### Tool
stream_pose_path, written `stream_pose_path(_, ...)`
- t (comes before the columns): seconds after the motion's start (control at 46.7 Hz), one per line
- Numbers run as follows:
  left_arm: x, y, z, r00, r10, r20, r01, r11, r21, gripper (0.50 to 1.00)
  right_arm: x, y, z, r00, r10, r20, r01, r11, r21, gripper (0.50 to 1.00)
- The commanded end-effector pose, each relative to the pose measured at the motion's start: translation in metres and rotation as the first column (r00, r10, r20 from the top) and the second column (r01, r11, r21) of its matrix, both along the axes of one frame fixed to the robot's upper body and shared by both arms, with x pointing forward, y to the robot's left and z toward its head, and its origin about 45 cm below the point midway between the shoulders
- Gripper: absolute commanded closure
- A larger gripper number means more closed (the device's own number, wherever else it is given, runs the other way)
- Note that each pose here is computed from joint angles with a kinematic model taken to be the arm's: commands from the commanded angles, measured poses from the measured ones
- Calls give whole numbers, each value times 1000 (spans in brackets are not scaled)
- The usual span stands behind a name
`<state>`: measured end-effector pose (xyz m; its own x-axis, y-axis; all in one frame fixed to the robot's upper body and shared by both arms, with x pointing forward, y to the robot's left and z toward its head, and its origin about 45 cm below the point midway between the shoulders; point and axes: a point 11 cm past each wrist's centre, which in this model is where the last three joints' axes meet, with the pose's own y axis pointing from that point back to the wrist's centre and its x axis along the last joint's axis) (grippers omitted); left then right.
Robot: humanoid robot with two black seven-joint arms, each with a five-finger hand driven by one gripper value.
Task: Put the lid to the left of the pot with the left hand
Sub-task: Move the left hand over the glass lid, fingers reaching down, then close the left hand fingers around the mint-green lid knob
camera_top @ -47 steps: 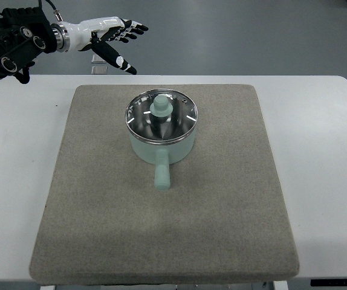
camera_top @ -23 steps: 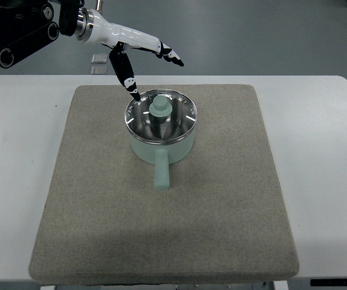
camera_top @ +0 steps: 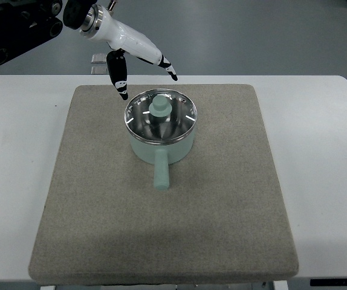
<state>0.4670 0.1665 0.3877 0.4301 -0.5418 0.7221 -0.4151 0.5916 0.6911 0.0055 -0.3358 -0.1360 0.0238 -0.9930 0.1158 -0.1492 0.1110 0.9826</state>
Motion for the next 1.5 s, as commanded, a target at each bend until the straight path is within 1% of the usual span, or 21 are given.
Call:
stream_pose_path(0.0, -6, -3, -4, 1000, -23, -13, 23, 1000, 4, 525, 0, 0, 0, 1000, 0, 1, 0, 1000, 0, 576)
stream_pose_path(0.15, -16, -8, -7, 998, -59, -30, 59, 998, 9, 525, 0, 0, 0, 1000, 0, 1, 0, 1000, 0, 576)
stream_pose_path(0.514, -16, -9, -10, 998, -62, -32, 63, 998, 12, 508, 0, 0, 0, 1000, 0, 0, 0, 1000, 0, 576)
stream_pose_path(0.77, -17, -7, -17, 997, -59, -45, 59, 998, 15, 516, 0, 0, 0, 1000, 0, 0, 0, 1000, 0, 576)
stream_pose_path(0.963, -16, -6, -17, 998, -57, -41, 58, 998, 21, 529, 0, 0, 0, 1000, 0, 0, 0, 1000, 0, 576)
stream_pose_path(1.155, -16, -5, -14, 998, -46, -49, 48, 998, 30, 529, 0, 0, 0, 1000, 0, 0, 0, 1000, 0, 576)
stream_pose_path(1.305, -17, -5, -13, 996, -26, -89, 31, 998, 53, 529, 0, 0, 0, 1000, 0, 0, 0, 1000, 0, 576)
stream_pose_path(1.476, -17, -5, -16, 995, -22, -98, 27, 999, 48, 527, 0, 0, 0, 1000, 0, 0, 0, 1000, 0, 576)
